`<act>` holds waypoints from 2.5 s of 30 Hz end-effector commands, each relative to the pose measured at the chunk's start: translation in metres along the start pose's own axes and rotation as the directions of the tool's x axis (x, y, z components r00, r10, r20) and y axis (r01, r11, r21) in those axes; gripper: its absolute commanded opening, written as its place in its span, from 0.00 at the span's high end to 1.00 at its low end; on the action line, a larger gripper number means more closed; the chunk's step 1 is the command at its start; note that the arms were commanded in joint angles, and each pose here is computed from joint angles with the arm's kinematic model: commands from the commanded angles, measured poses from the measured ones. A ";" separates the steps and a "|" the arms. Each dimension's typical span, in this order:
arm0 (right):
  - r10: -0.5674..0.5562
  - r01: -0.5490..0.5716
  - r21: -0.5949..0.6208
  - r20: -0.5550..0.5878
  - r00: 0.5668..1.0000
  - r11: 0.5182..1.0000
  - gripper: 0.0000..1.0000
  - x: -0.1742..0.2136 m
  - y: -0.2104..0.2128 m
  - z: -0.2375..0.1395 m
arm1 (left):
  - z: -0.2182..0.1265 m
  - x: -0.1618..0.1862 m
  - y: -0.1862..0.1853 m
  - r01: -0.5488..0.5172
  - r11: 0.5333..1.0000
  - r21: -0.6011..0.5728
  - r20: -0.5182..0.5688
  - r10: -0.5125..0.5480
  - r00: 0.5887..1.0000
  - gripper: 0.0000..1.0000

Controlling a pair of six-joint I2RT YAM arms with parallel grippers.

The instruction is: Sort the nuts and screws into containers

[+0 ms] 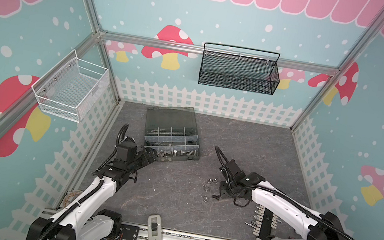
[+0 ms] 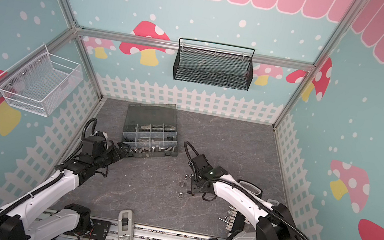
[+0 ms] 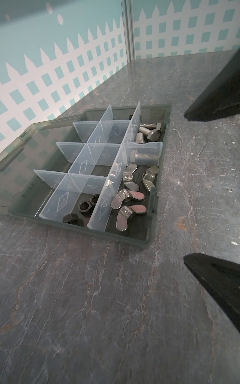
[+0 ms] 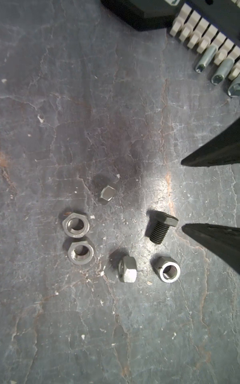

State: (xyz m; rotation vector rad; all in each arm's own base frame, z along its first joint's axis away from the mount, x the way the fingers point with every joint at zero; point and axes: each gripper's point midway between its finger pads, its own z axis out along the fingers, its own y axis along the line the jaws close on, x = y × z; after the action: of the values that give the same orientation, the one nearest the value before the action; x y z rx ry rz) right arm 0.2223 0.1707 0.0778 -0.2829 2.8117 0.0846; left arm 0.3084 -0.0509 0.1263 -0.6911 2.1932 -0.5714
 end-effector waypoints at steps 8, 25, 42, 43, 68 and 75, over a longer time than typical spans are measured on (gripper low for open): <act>-0.045 0.047 0.013 -0.101 0.994 0.999 0.53 0.030 0.013 0.017 | -0.003 -0.003 -0.002 0.021 1.000 0.012 0.014 -0.021 1.000 0.00; -0.084 0.097 0.085 -0.144 0.986 0.992 0.52 0.027 0.017 0.047 | 0.002 -0.002 0.000 0.022 1.000 0.003 0.008 -0.022 1.000 0.00; -0.072 0.079 0.038 -0.160 0.985 0.996 0.55 0.019 0.027 0.059 | 0.004 -0.001 0.001 0.023 1.000 0.001 0.004 -0.023 1.000 0.00; -0.073 0.079 0.026 -0.164 0.984 0.997 0.55 0.021 0.028 0.058 | 0.005 -0.001 0.001 0.023 1.000 0.001 0.002 -0.023 1.000 0.00; -0.150 0.134 -0.080 -0.236 0.960 0.988 0.70 0.038 0.041 0.058 | 0.004 -0.005 -0.005 0.025 1.000 0.014 0.008 -0.026 1.000 0.00; -0.145 0.131 -0.085 -0.190 0.971 0.988 0.83 0.023 0.045 0.048 | 0.003 -0.006 -0.003 0.017 1.000 0.006 0.011 -0.017 1.000 0.00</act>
State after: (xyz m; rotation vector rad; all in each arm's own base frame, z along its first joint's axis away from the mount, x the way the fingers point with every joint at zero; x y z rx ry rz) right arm 0.2081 0.2150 0.0185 -0.5331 2.9658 0.1264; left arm 0.3105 -0.0516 0.1223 -0.7010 2.2011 -0.5745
